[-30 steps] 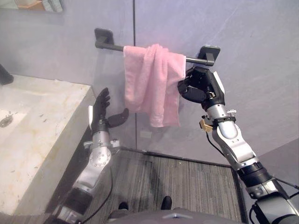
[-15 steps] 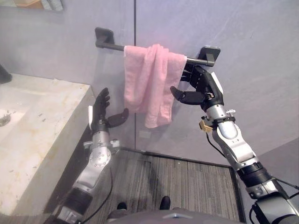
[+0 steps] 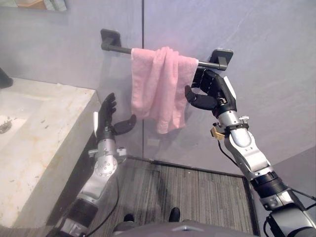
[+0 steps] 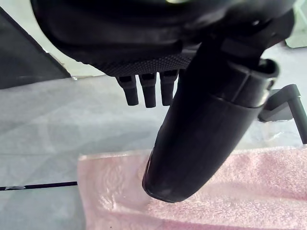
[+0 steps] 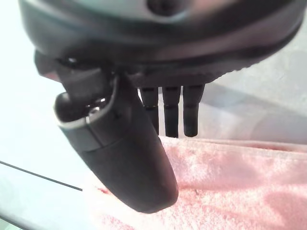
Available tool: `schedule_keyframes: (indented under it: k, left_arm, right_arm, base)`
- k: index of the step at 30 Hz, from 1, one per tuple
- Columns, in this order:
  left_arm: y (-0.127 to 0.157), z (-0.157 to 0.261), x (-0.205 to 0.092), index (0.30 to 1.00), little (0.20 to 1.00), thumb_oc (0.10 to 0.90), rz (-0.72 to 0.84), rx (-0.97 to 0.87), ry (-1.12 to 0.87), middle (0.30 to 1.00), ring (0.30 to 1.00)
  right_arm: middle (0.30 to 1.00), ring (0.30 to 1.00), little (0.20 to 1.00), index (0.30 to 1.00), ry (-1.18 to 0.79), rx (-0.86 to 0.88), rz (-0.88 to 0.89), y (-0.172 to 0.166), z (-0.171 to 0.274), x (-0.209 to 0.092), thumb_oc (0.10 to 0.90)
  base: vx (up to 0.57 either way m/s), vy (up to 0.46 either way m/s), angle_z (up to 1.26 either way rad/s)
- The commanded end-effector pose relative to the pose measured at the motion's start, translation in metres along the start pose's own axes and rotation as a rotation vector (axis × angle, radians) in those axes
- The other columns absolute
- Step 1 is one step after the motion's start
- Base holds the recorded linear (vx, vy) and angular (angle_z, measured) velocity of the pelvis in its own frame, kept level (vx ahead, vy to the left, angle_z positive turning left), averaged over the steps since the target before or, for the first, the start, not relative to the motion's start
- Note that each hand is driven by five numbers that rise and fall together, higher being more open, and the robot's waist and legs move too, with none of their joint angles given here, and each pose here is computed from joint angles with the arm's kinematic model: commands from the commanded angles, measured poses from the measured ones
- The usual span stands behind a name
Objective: Organize the bathroom.
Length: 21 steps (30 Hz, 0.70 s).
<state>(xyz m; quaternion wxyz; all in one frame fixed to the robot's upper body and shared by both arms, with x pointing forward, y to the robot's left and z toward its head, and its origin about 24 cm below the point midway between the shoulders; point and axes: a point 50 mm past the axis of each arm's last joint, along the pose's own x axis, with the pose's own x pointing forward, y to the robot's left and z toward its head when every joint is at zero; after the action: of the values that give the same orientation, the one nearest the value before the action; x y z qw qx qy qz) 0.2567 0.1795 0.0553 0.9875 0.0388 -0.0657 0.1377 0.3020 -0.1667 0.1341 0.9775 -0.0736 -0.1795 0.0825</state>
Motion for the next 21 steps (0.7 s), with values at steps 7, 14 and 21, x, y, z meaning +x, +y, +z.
schedule_keyframes:
  k: [7, 14, 21]
  left_arm:
    - [-0.023, 0.058, 0.032, 0.900, 0.900, 0.800, -0.150, -0.084, -0.257, 0.900, 0.900]
    - [-0.027, 0.089, 0.054, 0.900, 0.900, 0.800, -0.159, -0.092, -0.332, 0.900, 0.900]
    - [-0.017, 0.109, 0.060, 0.900, 0.900, 0.800, -0.160, -0.082, -0.404, 0.900, 0.900]
  right_arm:
    - [0.300, 0.300, 0.300, 0.300, -0.252, 0.032, -0.016, -0.003, 0.041, 0.022, 0.400]
    - [0.300, 0.300, 0.300, 0.300, -0.222, 0.028, 0.064, 0.009, 0.033, 0.022, 0.400]
    - [0.300, 0.300, 0.300, 0.300, -0.205, 0.017, 0.100, 0.013, 0.030, 0.020, 0.400]
  base:
    - [0.00, 0.009, -0.04]
    - [0.02, 0.025, -0.05]
    - [0.01, 0.024, -0.07]
